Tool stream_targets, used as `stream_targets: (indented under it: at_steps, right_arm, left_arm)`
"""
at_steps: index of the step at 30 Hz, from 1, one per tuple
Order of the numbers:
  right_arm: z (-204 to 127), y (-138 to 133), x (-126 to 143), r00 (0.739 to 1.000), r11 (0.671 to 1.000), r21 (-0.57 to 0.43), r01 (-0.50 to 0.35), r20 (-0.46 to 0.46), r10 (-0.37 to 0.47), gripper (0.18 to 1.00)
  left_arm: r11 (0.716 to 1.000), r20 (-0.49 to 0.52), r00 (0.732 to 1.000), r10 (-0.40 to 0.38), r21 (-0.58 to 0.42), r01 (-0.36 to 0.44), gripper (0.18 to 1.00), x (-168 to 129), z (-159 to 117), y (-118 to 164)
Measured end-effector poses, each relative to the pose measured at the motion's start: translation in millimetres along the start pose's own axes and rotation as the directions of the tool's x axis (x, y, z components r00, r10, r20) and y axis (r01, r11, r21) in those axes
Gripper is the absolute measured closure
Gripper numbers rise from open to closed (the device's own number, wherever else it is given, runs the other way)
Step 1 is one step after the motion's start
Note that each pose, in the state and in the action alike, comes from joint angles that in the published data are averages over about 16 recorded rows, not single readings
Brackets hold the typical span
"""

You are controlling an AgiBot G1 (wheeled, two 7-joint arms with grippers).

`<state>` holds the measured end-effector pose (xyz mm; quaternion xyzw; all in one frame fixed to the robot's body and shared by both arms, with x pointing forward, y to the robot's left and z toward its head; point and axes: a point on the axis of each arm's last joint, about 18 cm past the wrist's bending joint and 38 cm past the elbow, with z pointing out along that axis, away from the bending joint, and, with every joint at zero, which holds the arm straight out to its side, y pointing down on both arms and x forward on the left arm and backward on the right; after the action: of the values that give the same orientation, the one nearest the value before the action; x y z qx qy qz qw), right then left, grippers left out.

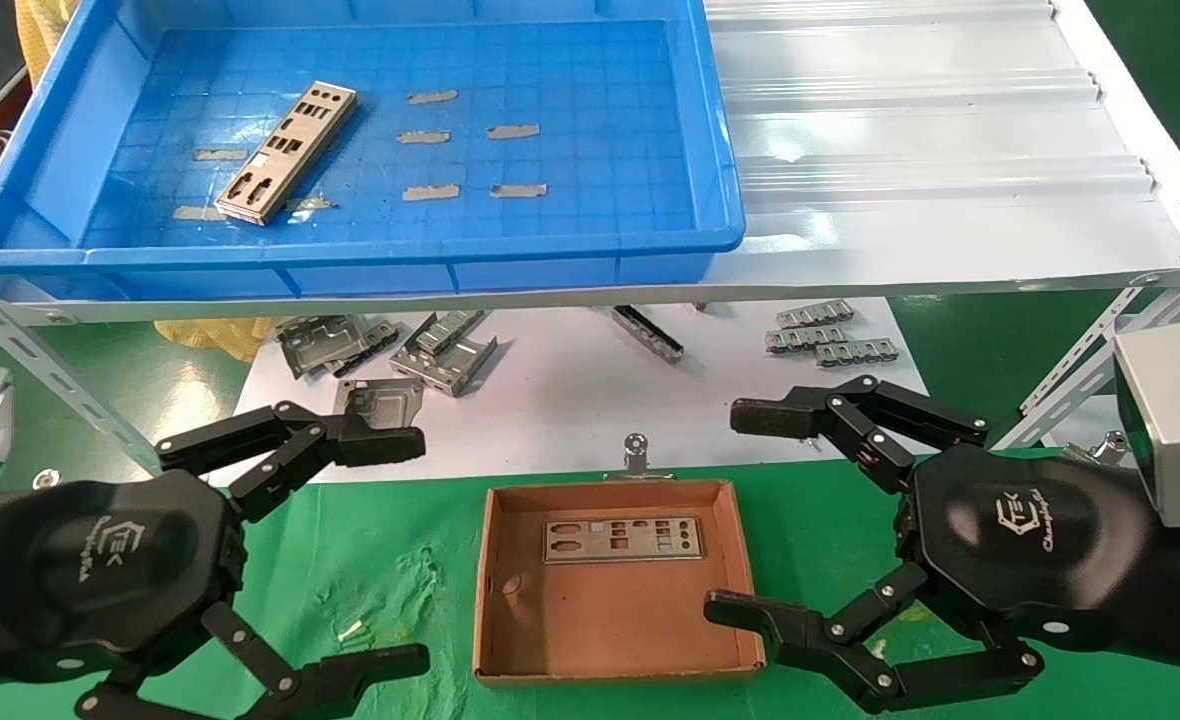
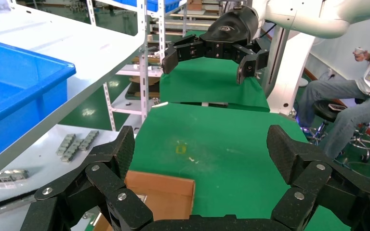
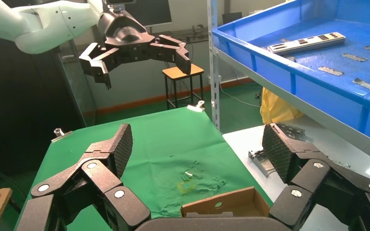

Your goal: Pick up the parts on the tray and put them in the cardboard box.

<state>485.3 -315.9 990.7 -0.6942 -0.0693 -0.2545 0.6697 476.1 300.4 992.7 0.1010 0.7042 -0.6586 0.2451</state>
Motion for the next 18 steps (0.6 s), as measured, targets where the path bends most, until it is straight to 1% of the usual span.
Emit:
stream_targets:
  at_steps: [18]
  right_arm:
    - [0.0,0.0,0.0,1.0,1.0,0.0,0.0,0.0,0.0,0.19]
  left_arm:
    - [1.0,0.0,1.0,0.0,0.0,0.0,0.184,0.0,0.0,0.0]
